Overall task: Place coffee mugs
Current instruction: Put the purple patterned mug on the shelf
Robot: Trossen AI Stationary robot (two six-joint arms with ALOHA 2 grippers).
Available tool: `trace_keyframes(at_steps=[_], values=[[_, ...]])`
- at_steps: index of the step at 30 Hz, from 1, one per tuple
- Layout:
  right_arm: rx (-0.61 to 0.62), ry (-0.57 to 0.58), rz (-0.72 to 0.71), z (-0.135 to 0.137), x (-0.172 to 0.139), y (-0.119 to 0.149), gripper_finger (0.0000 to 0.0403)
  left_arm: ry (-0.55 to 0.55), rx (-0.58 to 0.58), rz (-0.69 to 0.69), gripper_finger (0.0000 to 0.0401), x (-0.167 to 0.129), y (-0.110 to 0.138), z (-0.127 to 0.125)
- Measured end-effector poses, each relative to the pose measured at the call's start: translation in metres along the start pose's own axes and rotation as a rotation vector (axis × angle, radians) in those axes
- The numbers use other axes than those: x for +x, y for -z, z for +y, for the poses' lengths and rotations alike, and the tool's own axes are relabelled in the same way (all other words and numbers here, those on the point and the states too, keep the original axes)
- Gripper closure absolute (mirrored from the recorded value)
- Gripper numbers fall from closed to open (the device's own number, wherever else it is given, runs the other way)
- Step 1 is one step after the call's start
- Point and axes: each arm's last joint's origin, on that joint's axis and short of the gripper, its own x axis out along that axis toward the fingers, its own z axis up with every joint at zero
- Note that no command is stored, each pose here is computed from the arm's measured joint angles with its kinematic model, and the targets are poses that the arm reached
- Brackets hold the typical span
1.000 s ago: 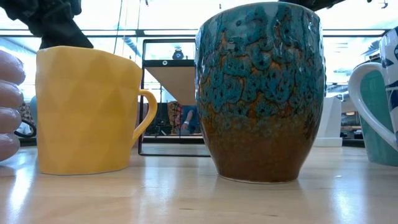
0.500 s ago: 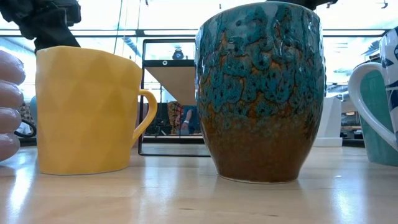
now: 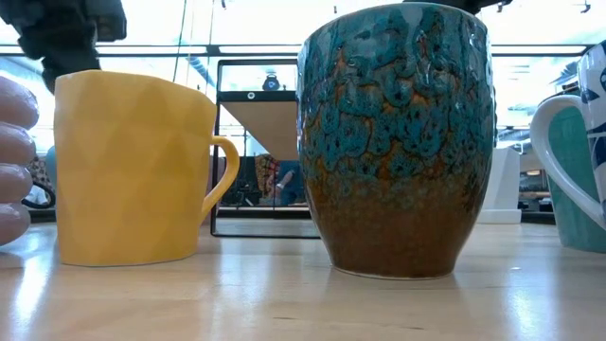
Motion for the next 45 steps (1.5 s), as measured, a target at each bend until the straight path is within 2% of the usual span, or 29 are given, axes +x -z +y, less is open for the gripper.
trace_keyframes(at_steps=[10,18,25,29,35,45], values=[[-0.02,-0.026,-0.01,0.001,0.002,0.0,0.0175,0.088,-0.056,0.126,0.026,0.003,0.003,-0.006],[-0.047,-0.016,-0.054,0.001,0.004,-0.004,0.0175,0.093,-0.148,0.148,0.026,0.003,0.004,-0.006],[-0.053,-0.022,-0.048,0.002,0.006,-0.004,0.0175,0.004,-0.119,0.08,0.026,0.007,0.003,-0.004],[-0.059,-0.022,-0.046,0.003,0.01,-0.003,0.0175,-0.077,-0.058,0.054,0.026,0.008,0.002,0.003],[-0.077,-0.025,-0.029,0.005,0.016,0.0,0.0175,-0.167,-0.031,0.047,0.026,0.012,-0.008,0.017],[-0.099,-0.011,-0.033,0.002,0.014,-0.001,0.0175,-0.214,0.037,0.083,0.026,0.019,-0.032,0.048]])
